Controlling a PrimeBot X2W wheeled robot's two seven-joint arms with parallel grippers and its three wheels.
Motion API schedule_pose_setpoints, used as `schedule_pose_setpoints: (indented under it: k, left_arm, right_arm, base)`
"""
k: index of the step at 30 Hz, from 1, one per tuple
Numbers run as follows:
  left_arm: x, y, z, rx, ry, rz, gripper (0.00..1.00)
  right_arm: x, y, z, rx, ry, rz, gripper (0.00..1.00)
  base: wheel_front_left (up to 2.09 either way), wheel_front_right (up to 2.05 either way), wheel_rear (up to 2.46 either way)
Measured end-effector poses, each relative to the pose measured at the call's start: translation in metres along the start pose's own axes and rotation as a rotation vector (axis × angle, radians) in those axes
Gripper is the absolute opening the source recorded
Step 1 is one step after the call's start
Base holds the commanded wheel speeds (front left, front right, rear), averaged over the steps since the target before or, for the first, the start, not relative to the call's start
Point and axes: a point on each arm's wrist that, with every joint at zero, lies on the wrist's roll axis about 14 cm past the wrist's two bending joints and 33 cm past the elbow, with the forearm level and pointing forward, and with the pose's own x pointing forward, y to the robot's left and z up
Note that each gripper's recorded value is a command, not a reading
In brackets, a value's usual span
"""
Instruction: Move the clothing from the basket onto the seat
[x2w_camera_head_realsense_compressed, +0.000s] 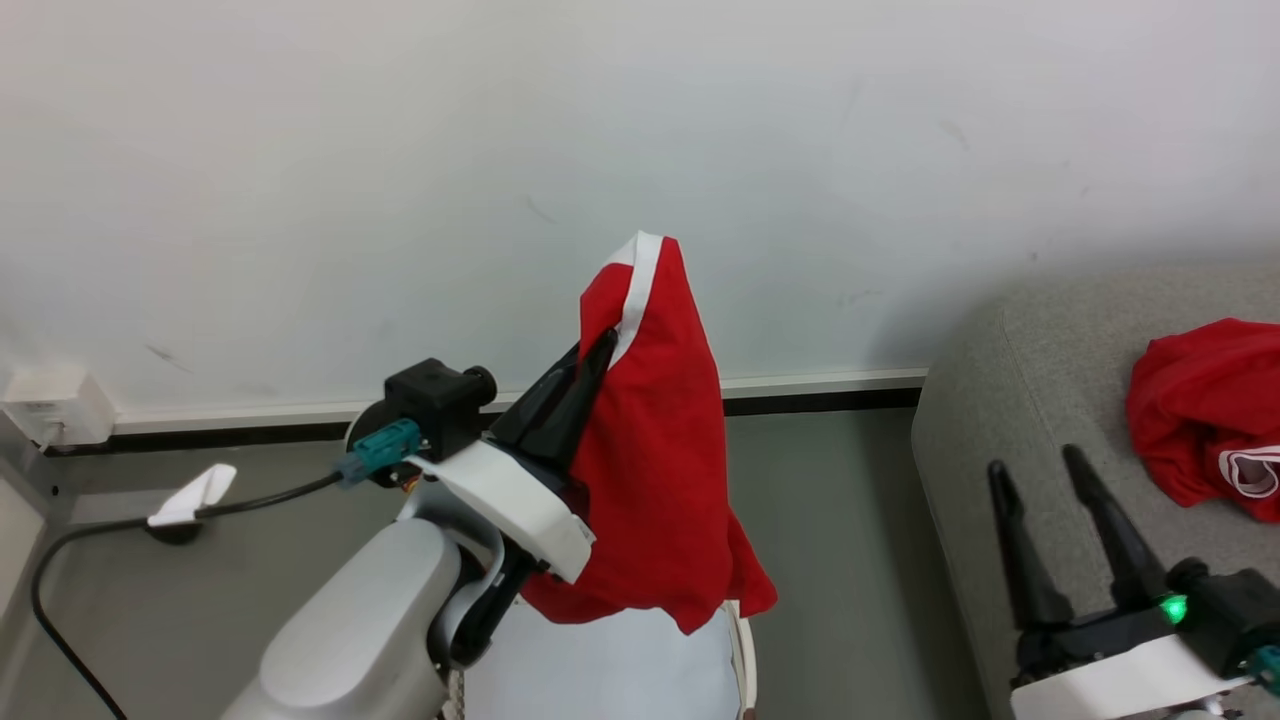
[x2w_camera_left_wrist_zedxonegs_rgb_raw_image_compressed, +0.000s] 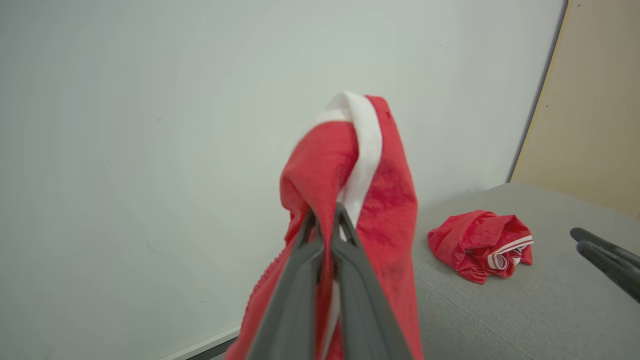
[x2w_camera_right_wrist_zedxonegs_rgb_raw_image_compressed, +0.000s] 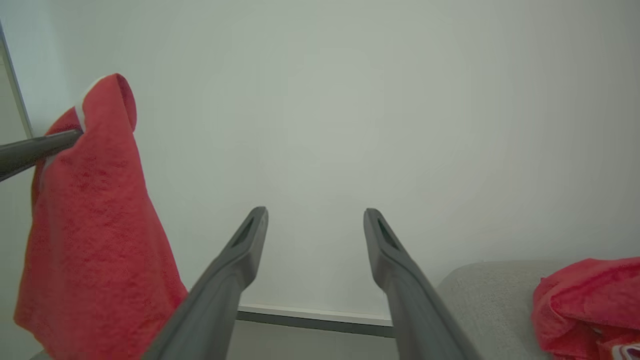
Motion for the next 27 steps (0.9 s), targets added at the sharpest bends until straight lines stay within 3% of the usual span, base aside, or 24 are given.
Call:
schedule_pose_setpoints:
  k: [6, 13, 27]
  left_arm:
    - [-0.001, -0.003, 0.006, 0.005, -0.007, -0.006, 0.00]
    - [-0.001, -0.018, 0.015, 0.000, -0.025, -0.045, 0.00]
    - [-0.017, -0.059, 0.007, -0.024, 0.020, -0.143, 0.00]
  right_arm:
    - [-0.001, 0.032, -0.023, 0.025, 0.075, 0.106, 1.00]
    - [-0.001, 0.082, -0.063, 0.012, 0.223, 0.304, 1.00]
    - [0.024, 0.149, -0.085, 0.024, 0.328, 0.561, 1.00]
  base:
    - [0.00, 0.00, 0.00]
    - [0.00, 0.00, 0.00]
    - [0.00, 0.00, 0.00]
